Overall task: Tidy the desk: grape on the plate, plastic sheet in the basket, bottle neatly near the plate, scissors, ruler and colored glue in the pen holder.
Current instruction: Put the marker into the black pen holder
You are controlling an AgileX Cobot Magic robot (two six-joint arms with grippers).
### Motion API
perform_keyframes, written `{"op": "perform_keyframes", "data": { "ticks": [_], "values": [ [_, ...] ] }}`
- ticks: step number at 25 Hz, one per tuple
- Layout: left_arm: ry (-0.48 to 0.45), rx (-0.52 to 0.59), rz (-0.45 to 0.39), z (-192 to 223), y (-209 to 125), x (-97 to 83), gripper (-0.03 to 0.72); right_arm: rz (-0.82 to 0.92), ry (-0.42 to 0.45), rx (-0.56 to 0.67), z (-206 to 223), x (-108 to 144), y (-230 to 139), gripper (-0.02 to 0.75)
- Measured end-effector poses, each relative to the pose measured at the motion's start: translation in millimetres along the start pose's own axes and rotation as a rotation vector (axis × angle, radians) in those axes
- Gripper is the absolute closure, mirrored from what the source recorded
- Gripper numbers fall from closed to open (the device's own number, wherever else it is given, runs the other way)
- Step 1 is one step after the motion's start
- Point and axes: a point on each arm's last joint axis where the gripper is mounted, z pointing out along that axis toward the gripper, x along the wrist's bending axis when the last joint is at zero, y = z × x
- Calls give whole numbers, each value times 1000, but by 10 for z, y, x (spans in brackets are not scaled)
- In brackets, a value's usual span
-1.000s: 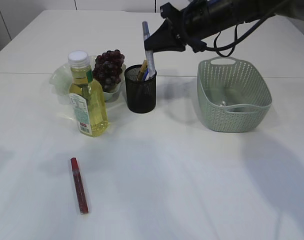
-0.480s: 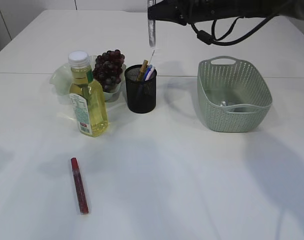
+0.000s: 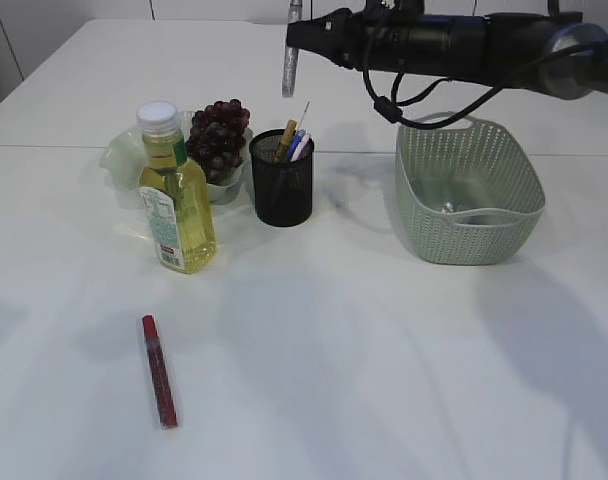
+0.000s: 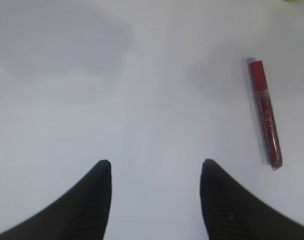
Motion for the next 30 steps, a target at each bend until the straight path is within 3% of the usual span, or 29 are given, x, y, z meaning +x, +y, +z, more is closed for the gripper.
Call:
{"op": "perform_keyframes", "data": {
  "ticks": [4,20,30],
  "values": [
    [0,4,0,0,-4,0,273,-72,10,-22,19,-46,-54,652],
    [0,5,0,0,-4,0,273,-40,0,-13,65,-206,-284,610],
    [9,4,6,0,-3,9,273,-46,27,-7,64,-181,-290,463]
  ]
}}
